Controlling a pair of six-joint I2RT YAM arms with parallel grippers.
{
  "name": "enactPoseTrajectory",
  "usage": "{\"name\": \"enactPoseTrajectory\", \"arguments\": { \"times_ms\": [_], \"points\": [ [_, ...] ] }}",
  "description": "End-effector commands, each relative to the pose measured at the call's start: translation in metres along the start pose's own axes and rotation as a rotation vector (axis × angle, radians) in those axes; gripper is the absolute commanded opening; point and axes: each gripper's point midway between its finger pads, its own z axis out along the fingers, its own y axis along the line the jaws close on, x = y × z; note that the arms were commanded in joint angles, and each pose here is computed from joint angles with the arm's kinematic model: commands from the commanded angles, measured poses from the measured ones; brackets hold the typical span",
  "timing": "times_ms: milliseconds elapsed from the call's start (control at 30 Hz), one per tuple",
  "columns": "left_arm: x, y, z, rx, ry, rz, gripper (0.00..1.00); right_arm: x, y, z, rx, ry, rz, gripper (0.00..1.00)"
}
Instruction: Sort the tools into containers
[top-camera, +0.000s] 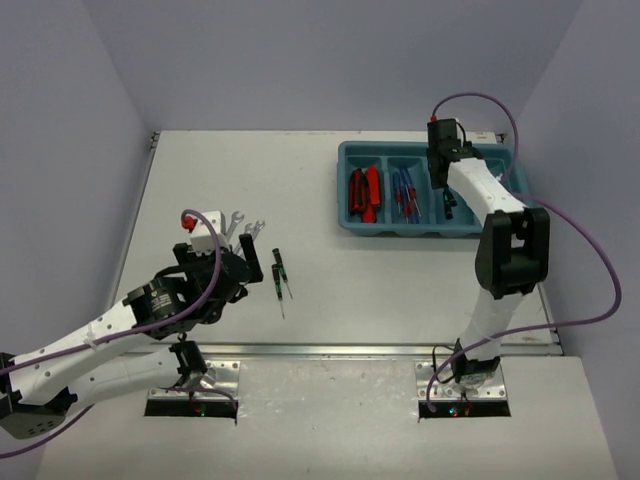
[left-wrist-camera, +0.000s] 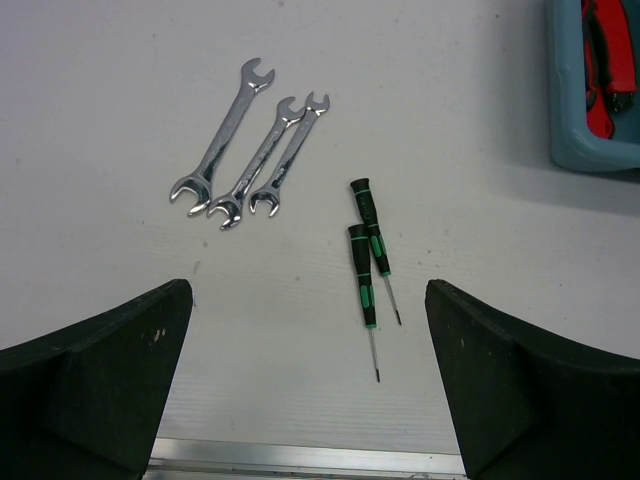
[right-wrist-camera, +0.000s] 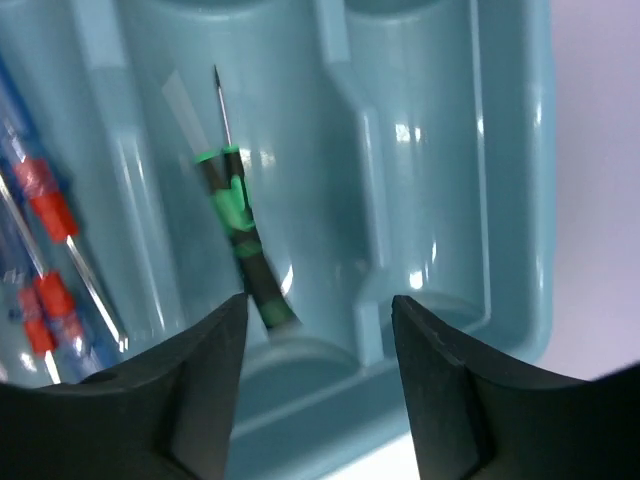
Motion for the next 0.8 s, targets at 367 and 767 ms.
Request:
{"name": "enactPoseTrajectory", "arguments": {
  "times_ms": [367,767],
  "points": [
    [-0.003,0.002,0.005,-0.053,-0.016,-0.001,1.0,0.034,0.204,-0.268,-1.117,-0.25,0.211,0.99],
    [-0.011,0.007,-0.001,-0.032,-0.043,-0.062,1.0,0.101,0.363,-0.285,-1.037,-0.091,-0.049,0.98]
  ]
}}
